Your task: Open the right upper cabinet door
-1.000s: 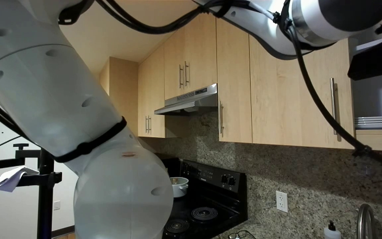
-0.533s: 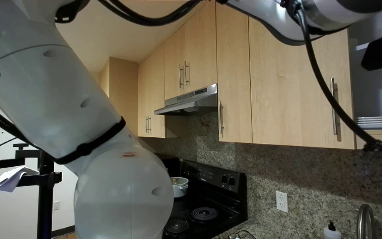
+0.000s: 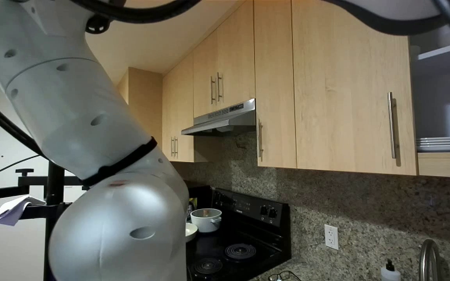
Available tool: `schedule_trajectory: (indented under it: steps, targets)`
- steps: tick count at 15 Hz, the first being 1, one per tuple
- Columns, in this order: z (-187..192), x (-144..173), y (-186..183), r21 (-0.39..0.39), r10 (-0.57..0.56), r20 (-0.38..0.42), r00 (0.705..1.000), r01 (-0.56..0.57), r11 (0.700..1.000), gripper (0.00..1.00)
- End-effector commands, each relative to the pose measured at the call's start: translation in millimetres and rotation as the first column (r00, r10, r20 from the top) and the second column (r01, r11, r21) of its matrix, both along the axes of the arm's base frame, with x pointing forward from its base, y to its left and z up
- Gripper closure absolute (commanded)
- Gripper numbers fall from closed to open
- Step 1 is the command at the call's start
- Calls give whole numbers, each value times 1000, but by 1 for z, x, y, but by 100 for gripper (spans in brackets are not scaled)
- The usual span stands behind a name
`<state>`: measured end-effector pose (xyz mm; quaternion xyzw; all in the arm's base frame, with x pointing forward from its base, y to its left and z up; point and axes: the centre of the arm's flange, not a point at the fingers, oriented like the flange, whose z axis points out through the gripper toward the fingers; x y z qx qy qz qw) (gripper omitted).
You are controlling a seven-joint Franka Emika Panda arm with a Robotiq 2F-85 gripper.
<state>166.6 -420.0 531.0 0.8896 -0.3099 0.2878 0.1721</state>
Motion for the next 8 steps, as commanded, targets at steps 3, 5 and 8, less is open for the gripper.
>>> schedule_trajectory:
  steps: [3,5,8]
  targets:
    - [-4,15,15,-57,76,-127,989,-84,995,0]
    - [-4,36,28,-59,130,-173,976,-142,988,0]
    - [0,60,54,-73,188,-236,953,-210,975,0]
